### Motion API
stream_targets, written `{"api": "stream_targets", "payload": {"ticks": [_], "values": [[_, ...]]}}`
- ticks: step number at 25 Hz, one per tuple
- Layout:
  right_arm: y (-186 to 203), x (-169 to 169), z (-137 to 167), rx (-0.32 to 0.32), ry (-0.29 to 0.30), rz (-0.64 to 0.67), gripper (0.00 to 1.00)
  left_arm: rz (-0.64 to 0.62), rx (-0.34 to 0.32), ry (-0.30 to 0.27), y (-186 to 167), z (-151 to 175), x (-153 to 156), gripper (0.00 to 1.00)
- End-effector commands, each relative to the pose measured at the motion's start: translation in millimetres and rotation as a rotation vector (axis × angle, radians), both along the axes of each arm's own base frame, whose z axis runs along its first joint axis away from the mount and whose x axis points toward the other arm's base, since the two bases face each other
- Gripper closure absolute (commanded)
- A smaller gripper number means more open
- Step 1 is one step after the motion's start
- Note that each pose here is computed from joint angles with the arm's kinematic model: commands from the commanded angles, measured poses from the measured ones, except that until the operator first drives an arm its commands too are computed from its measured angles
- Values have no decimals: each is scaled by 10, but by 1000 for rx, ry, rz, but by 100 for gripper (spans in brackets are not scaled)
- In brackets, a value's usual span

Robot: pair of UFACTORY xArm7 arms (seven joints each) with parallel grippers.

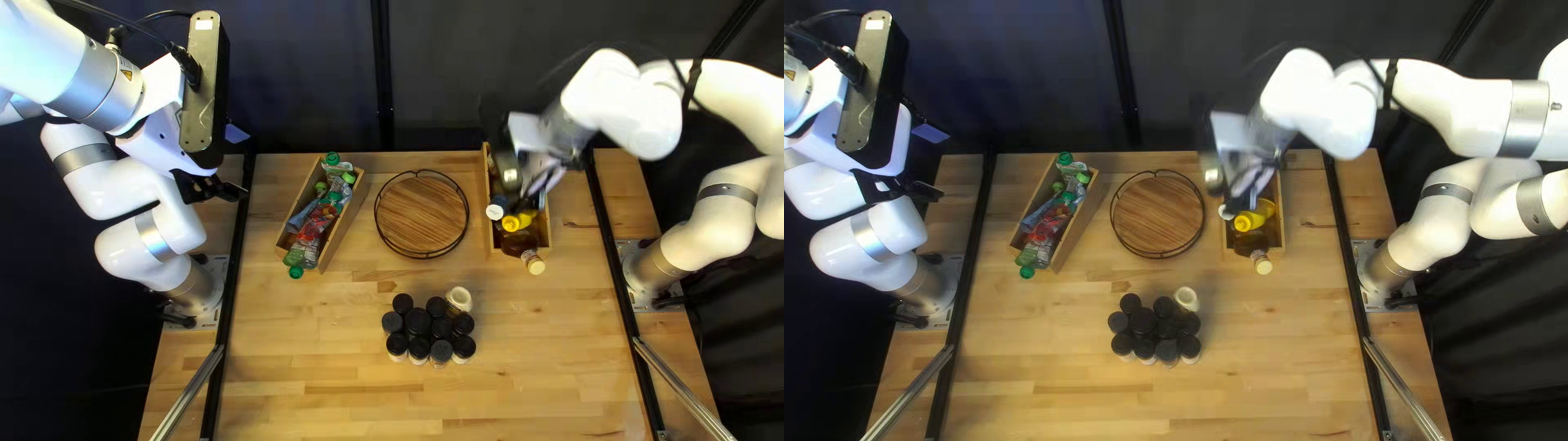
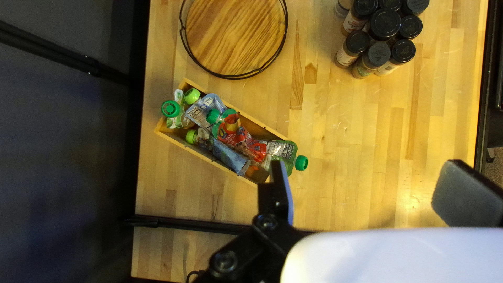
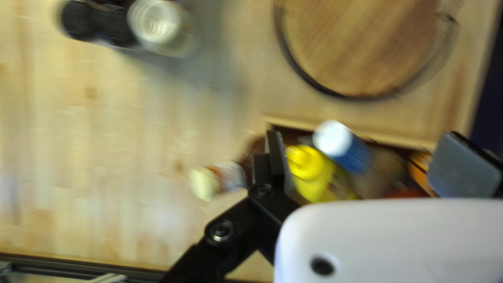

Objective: Separate condiments, baby food and spices and place it in 3 different racks/containers

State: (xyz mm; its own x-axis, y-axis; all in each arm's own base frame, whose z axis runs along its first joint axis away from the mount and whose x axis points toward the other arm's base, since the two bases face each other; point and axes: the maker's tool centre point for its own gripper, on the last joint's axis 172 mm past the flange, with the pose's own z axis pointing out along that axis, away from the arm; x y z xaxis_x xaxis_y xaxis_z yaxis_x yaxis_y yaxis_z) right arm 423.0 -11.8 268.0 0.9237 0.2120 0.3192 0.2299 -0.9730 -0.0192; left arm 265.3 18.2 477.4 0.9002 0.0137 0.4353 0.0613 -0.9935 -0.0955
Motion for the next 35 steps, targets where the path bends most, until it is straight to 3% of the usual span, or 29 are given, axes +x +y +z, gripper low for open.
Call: {"api": "stream_targets", "payload": {"ticks": [1,7,18,35], "values": [[456,154,-226,18,23,44,0,0,0,0,0,0,0,0],[822,245,-468,40,44,-25,0,0,0,0,0,0,0,0],[959,677,-970,54,172,-419,0,0,0,0,0,0,0,0],[1006,572,-1431,111,190,-536,0,0,0,0,0,0,0,0]]}}
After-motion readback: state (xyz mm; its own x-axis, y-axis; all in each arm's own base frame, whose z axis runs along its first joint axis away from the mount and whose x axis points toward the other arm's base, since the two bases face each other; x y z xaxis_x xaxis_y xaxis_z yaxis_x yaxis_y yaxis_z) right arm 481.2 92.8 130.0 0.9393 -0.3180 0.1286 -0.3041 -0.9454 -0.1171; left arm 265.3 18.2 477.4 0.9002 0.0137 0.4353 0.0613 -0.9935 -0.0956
